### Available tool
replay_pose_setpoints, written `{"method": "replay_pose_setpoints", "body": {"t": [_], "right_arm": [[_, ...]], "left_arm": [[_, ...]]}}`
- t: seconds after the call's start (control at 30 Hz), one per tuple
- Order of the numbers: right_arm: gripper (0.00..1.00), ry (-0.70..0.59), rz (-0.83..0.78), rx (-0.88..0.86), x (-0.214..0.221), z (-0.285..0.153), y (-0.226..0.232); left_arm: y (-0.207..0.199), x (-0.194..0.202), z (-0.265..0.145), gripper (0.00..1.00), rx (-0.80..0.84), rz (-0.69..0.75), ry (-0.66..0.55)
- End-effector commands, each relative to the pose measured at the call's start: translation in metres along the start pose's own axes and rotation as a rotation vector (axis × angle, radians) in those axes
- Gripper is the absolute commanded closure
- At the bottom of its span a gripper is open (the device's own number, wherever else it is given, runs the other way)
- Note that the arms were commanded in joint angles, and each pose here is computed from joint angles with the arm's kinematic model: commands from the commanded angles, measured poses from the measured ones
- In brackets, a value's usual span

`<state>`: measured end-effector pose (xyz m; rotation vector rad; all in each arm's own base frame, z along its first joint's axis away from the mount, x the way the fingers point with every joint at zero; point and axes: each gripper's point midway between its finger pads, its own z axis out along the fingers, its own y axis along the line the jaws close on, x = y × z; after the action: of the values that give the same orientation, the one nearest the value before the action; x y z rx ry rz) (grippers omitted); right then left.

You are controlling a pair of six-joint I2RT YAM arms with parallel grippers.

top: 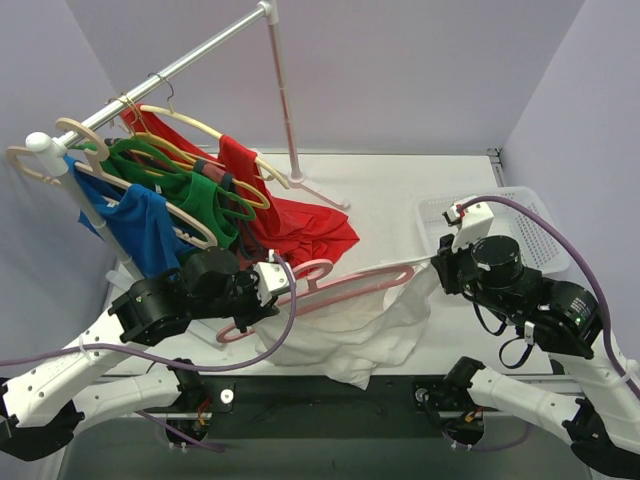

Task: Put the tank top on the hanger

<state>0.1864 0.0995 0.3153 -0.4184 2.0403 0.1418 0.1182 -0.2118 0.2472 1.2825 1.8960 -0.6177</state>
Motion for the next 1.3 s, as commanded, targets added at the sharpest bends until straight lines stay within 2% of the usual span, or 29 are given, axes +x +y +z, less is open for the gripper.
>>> {"method": "replay_pose_setpoints", "body": {"t": [0.0,0.2,0.4,0.53,0.6,0.63,0.7,0.73,0.8,0.83,0.87,0.93,1.07,1.13,1.27], "right_arm": [[1.0,-0.017,-0.019,-0.023,-0.012,-0.005,0.001],[1.0,0.003,-0.003,-0.097,-0.015,0.002,0.02],[1.0,-0.005,0.045,-0.404,-0.032,-0.002,0.084],[1.0,0.018,-0.089,-0.438,-0.03,-0.009,0.113],[0.88,0.05,-0.12,-0.423,-0.022,-0.01,0.116],[0.73,0.073,-0.131,-0.41,-0.016,-0.009,0.113],[0.57,0.069,-0.132,-0.353,-0.014,-0.008,0.1],[0.43,0.052,-0.13,-0.334,-0.013,-0.013,0.091],[0.31,0.01,-0.146,-0.29,-0.019,-0.019,0.075],[0.22,-0.009,-0.159,-0.288,-0.021,-0.027,0.066],[0.18,-0.013,-0.182,-0.288,-0.022,-0.03,0.063],[0.06,0.008,-0.29,-0.337,-0.015,-0.037,0.062],[0.03,0.033,-0.486,-0.574,0.004,-0.053,0.087],[0.03,0.0,-0.573,-0.693,0.01,-0.063,0.098],[0.03,-0.01,-0.63,-0.786,0.018,-0.069,0.107]], "left_arm": [[0.008,-0.008,-0.006,1.0,-0.037,0.034,-0.016],[-0.015,-0.021,-0.002,1.0,0.093,0.047,-0.101],[-0.019,-0.026,0.01,1.0,0.123,0.005,-0.113],[-0.014,-0.033,0.013,1.0,0.097,-0.011,-0.139],[-0.015,-0.036,0.013,1.0,0.103,-0.013,-0.15],[-0.016,-0.036,0.012,1.0,0.104,-0.012,-0.155],[-0.017,-0.037,0.007,1.0,0.11,-0.012,-0.16],[-0.018,-0.038,0.003,1.0,0.112,-0.006,-0.169],[-0.024,-0.035,-0.003,1.0,0.139,0.01,-0.165],[-0.026,-0.035,-0.008,1.0,0.147,0.017,-0.169],[-0.028,-0.033,-0.01,1.0,0.161,0.03,-0.165],[-0.036,-0.032,-0.018,1.0,0.204,0.041,-0.151],[-0.048,-0.039,-0.03,1.0,0.275,0.066,-0.142],[-0.052,-0.045,-0.036,1.0,0.303,0.071,-0.144],[-0.057,-0.057,-0.045,1.0,0.33,0.09,-0.171]]}}
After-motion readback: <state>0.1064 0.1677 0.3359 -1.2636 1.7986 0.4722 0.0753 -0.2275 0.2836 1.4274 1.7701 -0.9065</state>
